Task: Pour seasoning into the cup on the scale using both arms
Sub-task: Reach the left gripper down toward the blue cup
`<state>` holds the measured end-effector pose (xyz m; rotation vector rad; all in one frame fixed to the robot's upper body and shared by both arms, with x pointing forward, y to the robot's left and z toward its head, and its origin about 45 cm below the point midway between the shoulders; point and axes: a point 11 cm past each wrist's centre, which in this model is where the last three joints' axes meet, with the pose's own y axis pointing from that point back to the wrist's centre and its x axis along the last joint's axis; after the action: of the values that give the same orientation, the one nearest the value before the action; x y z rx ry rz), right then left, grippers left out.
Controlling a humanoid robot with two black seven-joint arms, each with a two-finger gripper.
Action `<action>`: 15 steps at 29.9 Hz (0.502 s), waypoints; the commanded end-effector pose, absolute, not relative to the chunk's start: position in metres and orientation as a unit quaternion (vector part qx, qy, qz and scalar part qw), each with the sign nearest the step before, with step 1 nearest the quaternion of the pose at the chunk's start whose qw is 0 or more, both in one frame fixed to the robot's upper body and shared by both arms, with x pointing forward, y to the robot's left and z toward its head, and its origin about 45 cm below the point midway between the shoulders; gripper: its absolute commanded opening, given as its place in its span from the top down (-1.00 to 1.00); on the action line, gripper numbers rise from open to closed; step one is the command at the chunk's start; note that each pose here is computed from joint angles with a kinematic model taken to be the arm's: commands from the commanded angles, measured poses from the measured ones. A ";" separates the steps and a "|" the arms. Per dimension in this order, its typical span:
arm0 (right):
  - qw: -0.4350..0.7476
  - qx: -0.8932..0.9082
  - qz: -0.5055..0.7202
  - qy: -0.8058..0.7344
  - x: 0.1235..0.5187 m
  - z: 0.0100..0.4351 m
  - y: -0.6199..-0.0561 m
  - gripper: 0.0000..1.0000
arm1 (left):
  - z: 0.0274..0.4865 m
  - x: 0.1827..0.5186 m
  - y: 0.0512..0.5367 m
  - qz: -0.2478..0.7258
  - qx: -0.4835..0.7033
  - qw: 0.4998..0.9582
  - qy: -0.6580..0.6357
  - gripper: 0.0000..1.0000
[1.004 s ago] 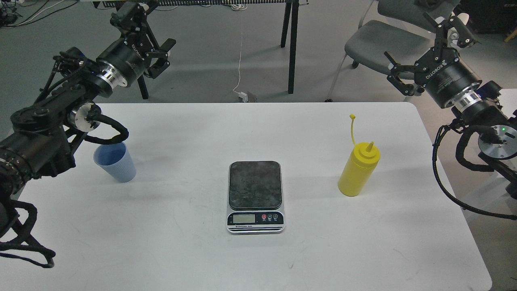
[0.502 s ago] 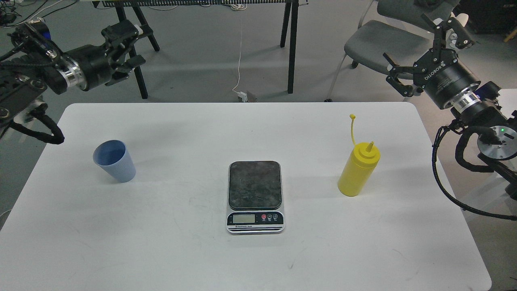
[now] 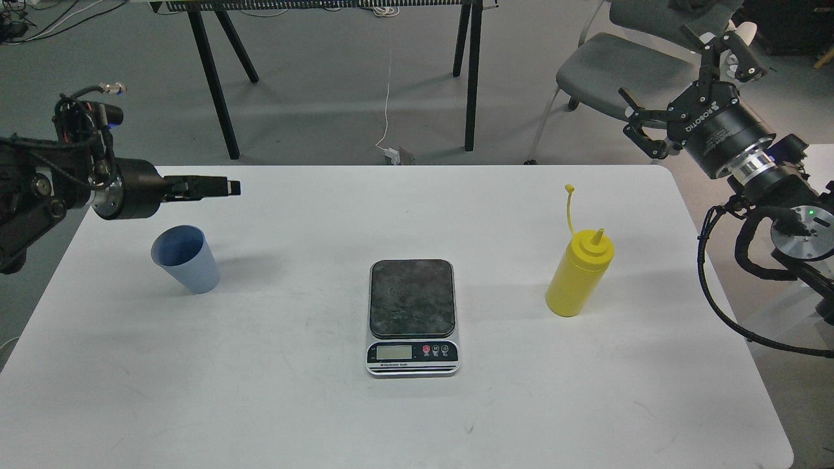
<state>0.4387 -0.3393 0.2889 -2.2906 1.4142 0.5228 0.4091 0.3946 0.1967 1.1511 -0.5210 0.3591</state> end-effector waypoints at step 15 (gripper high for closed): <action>0.200 -0.821 0.191 0.499 0.439 0.287 -0.332 -0.99 | 0.196 0.395 0.436 0.175 0.573 0.765 -0.236 -0.98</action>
<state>0.4388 -0.3329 0.2863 -2.2922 1.3981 0.5363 0.3957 0.4326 0.1959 1.2383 -0.5143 0.3800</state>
